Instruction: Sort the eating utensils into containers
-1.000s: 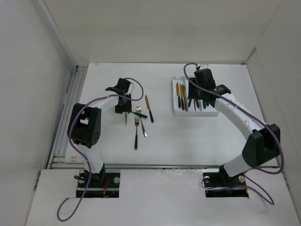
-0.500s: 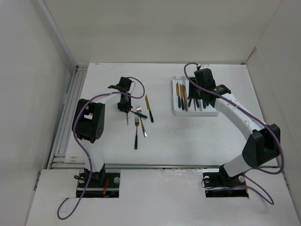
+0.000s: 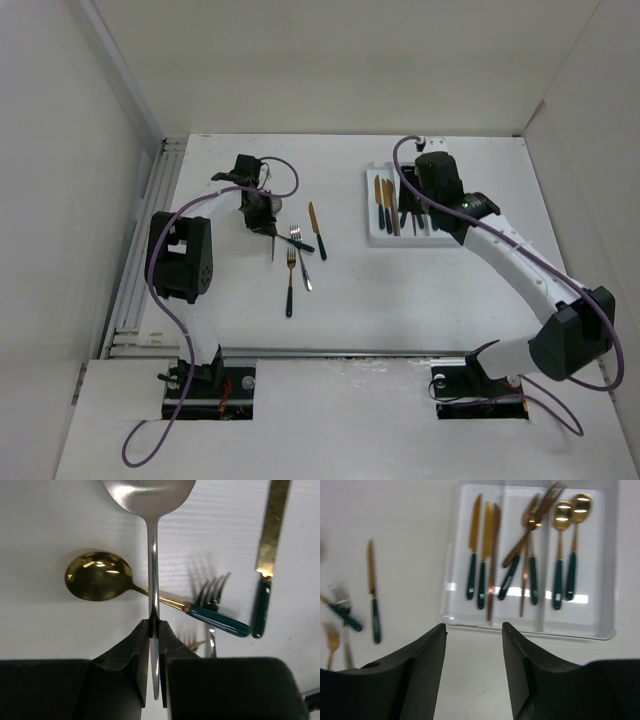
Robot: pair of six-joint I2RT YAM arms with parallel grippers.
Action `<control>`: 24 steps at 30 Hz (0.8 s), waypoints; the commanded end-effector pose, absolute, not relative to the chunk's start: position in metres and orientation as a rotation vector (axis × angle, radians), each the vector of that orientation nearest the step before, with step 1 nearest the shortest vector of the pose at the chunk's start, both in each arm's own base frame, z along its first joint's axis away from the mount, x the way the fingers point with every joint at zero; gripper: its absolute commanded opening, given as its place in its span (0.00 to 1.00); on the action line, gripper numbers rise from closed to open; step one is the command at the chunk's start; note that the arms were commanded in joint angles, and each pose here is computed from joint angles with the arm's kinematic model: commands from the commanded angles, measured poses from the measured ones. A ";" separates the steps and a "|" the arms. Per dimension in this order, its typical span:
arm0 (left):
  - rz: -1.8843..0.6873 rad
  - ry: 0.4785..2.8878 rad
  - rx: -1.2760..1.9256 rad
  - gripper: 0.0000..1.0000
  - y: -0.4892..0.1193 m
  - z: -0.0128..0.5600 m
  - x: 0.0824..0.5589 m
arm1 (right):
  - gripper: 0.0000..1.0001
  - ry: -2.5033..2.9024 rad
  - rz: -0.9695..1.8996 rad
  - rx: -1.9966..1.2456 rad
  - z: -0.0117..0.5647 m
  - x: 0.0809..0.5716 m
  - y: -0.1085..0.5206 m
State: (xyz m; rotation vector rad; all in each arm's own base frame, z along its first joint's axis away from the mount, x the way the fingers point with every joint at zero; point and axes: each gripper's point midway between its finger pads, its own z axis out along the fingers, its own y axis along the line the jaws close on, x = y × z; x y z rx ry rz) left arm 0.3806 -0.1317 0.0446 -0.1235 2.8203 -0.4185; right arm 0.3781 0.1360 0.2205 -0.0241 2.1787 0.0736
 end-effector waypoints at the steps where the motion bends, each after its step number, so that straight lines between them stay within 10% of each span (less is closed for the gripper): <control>1: -0.582 2.614 -0.028 0.00 -0.153 0.124 0.397 | 0.54 2.060 0.338 -0.153 0.242 0.358 0.195; 13: -0.730 2.401 0.090 0.00 -0.187 0.215 0.381 | 0.63 1.861 0.979 -0.387 0.269 0.319 0.382; 24: -0.755 2.397 0.085 0.00 -0.203 0.225 0.369 | 0.58 1.917 1.200 -0.258 0.256 0.330 0.429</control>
